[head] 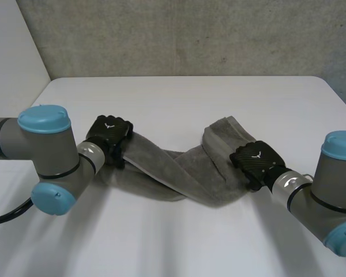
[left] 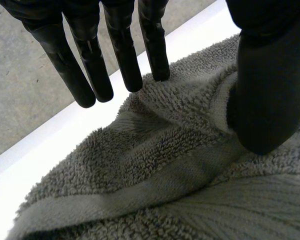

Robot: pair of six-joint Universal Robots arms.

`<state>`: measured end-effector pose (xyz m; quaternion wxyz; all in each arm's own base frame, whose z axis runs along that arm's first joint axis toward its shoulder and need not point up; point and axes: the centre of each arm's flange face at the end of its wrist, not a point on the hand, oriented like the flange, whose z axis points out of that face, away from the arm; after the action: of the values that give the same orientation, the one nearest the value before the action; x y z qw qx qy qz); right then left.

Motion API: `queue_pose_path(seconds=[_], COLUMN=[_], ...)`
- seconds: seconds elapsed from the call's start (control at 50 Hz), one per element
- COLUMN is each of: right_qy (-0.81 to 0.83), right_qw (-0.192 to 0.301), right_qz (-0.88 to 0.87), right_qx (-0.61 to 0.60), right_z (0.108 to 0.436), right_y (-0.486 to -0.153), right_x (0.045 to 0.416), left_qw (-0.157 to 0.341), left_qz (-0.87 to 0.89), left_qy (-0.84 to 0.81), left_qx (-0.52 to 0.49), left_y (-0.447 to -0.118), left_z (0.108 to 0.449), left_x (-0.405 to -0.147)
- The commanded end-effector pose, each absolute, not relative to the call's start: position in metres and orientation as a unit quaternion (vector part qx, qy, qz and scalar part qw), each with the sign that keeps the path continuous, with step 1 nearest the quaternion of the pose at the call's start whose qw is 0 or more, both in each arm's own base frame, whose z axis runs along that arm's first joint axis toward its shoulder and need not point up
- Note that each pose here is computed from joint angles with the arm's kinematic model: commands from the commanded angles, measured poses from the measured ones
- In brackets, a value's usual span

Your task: Fold the towel.

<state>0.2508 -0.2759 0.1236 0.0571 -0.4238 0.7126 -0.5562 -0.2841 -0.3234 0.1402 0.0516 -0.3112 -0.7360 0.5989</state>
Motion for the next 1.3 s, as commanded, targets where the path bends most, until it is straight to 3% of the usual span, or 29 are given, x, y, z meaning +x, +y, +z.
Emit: queue_pose_path(seconds=[0.02, 0.16, 0.32, 0.36, 0.38, 0.42, 0.48, 0.54, 0.64, 0.72, 0.82, 0.92, 1.0, 1.08, 1.3], right_qy=[0.707, 0.694, 0.639, 0.595, 0.595, 0.525, 0.481, 0.357, 0.385, 0.439, 0.515, 0.611, 0.65, 0.687, 0.725], right_qw=[0.039, 0.025, 0.016, 0.001, 0.001, -0.027, -0.039, -0.062, -0.039, -0.026, 0.001, 0.049, 0.061, 0.055, 0.069], right_qz=[-0.569, -0.591, -0.659, -0.709, -0.709, -0.78, -0.818, -0.905, -0.898, -0.868, -0.806, -0.701, -0.65, -0.593, -0.533], right_qx=[-0.418, -0.411, -0.397, -0.378, -0.378, -0.339, -0.313, -0.222, -0.208, -0.23, -0.29, -0.364, -0.39, -0.417, -0.43], right_z=[0.124, 0.134, 0.186, 0.224, 0.224, 0.272, 0.296, 0.366, 0.371, 0.355, 0.323, 0.282, 0.264, 0.237, 0.201], right_y=[-0.3, -0.317, -0.343, -0.36, -0.36, -0.38, -0.387, -0.385, -0.378, -0.373, -0.363, -0.336, -0.32, -0.303, -0.273], right_x=[0.256, 0.266, 0.283, 0.288, 0.288, 0.292, 0.293, 0.285, 0.279, 0.281, 0.283, 0.279, 0.275, 0.268, 0.259], left_qw=[0.051, 0.047, 0.046, 0.037, 0.037, 0.014, 0.005, 0.021, 0.049, 0.048, 0.06, 0.049, 0.042, 0.044, 0.035], left_qz=[0.613, 0.635, 0.681, 0.717, 0.717, 0.766, 0.791, 0.856, 0.874, 0.855, 0.785, 0.629, 0.581, 0.572, 0.582], left_qy=[-0.727, -0.713, -0.676, -0.646, -0.646, -0.607, -0.583, -0.506, -0.476, -0.507, -0.599, -0.754, -0.791, -0.795, -0.766], left_qx=[-0.305, -0.294, -0.279, -0.259, -0.259, -0.212, -0.183, -0.106, -0.081, -0.096, -0.147, -0.183, -0.188, -0.197, -0.273], left_y=[-0.332, -0.343, -0.365, -0.385, -0.385, -0.404, -0.41, -0.414, -0.403, -0.402, -0.4, -0.394, -0.387, -0.371, -0.332], left_z=[0.148, 0.161, 0.193, 0.218, 0.219, 0.262, 0.289, 0.366, 0.408, 0.402, 0.36, 0.265, 0.229, 0.221, 0.195], left_x=[-0.287, -0.291, -0.299, -0.303, -0.303, -0.302, -0.3, -0.29, -0.283, -0.279, -0.28, -0.256, -0.243, -0.223, -0.221])
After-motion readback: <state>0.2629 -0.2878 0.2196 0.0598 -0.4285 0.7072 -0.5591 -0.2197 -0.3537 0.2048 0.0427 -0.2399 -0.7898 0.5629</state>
